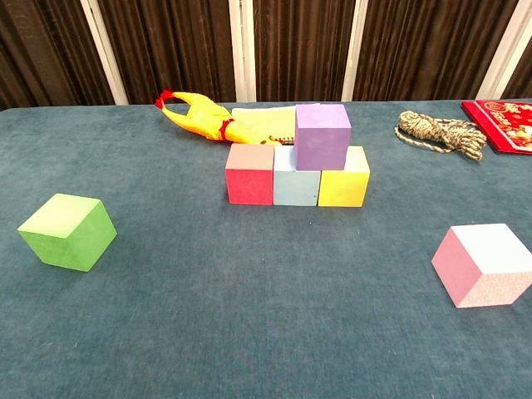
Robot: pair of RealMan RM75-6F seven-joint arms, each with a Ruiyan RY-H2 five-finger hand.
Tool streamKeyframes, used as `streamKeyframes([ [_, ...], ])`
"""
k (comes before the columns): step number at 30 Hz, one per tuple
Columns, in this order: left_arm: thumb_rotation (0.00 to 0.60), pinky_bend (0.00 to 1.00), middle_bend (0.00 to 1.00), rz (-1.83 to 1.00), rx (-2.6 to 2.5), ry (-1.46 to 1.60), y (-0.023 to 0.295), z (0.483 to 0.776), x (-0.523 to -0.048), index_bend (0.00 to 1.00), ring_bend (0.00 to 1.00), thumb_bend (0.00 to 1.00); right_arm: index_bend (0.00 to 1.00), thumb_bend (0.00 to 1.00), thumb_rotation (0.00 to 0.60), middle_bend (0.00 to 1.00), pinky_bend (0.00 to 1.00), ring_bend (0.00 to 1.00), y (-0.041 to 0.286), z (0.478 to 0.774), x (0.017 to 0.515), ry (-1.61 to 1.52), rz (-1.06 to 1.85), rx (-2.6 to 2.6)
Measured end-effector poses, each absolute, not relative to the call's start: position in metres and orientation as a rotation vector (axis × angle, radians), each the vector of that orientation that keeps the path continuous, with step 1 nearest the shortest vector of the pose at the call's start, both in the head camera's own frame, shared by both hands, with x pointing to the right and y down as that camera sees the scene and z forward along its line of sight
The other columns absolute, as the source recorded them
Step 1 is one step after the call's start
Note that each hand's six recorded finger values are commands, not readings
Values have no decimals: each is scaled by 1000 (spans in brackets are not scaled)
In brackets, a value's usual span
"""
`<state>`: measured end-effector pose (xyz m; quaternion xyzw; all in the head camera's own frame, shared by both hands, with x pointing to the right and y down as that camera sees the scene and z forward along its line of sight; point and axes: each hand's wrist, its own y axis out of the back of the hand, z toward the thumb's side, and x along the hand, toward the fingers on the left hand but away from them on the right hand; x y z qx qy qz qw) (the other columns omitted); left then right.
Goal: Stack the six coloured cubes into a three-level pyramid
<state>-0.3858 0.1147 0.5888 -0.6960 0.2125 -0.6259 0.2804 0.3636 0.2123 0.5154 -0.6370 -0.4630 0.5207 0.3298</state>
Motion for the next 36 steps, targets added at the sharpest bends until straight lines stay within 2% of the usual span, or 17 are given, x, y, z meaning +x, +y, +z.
streamKeyframes([
  [6, 600, 0, 16, -1633, -1912, 537, 126, 613, -343, 21, 0, 0, 35, 249, 600, 26, 0, 2, 240, 521, 374, -1265, 1346, -1673],
  [14, 600, 0, 44, -1618, -1887, 484, 137, 637, -304, 40, 0, 0, 35, 250, 600, 26, 0, 2, 248, 523, 375, -1280, 1350, -1707],
  [18, 600, 0, 59, -1611, -1859, 440, 138, 645, -290, 65, 0, 51, 35, 250, 600, 26, 0, 2, 248, 524, 377, -1307, 1368, -1707],
  [32, 600, 0, 74, -1621, -1838, 307, 126, 651, -291, 98, 0, 79, 35, 250, 600, 26, 0, 2, 250, 526, 382, -1339, 1429, -1688],
  [36, 600, 0, 112, -1622, -1811, 258, 124, 655, -295, 109, 0, 164, 35, 250, 600, 26, 0, 2, 250, 526, 381, -1345, 1435, -1681],
])
